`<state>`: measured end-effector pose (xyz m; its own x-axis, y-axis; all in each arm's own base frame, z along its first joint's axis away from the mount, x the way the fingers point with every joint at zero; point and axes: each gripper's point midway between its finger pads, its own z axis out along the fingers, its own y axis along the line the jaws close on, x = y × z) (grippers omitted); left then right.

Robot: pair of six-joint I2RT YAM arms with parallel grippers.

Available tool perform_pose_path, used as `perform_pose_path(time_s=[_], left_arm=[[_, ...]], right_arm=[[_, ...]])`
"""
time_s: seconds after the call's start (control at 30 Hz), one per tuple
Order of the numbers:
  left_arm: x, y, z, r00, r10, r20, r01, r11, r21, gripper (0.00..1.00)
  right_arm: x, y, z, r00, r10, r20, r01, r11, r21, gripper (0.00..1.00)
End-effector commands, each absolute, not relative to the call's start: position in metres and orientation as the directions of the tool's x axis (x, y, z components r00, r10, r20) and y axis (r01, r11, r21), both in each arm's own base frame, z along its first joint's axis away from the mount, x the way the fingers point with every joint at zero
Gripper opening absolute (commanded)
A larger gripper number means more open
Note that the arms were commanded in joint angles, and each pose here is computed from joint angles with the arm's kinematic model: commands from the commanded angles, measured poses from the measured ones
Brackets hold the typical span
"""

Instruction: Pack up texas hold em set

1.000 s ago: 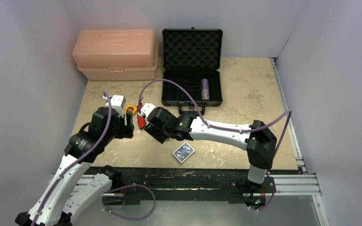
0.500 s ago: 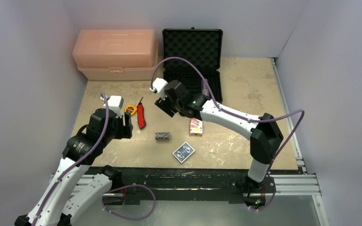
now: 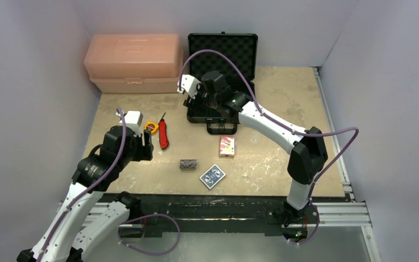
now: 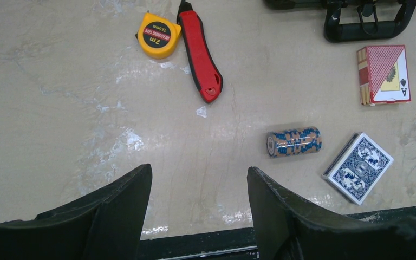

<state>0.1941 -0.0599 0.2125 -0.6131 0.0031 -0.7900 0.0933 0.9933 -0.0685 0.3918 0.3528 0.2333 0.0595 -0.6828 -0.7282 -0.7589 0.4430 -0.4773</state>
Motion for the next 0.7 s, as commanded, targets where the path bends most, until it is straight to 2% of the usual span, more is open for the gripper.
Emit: perform_pose_path(time_s=[0.0, 0.67], left_arm=[[0.198, -0.056, 0.220, -0.588, -0.007, -0.809, 0.075, 0.995, -0.063, 0.64], [0.200, -0.053, 0.218, -0.594, -0.014, -0.804, 0.057, 0.997, -0.060, 0.64]], right_arm=[[0.431, 0.358, 0.291, 0.225, -0.647, -0.728, -0.680, 0.431, -0.593, 0.45], [0.493, 0.350, 0.258, 0.368, -0.778, -0.510, -0.601, 0.219, -0.768, 0.41]])
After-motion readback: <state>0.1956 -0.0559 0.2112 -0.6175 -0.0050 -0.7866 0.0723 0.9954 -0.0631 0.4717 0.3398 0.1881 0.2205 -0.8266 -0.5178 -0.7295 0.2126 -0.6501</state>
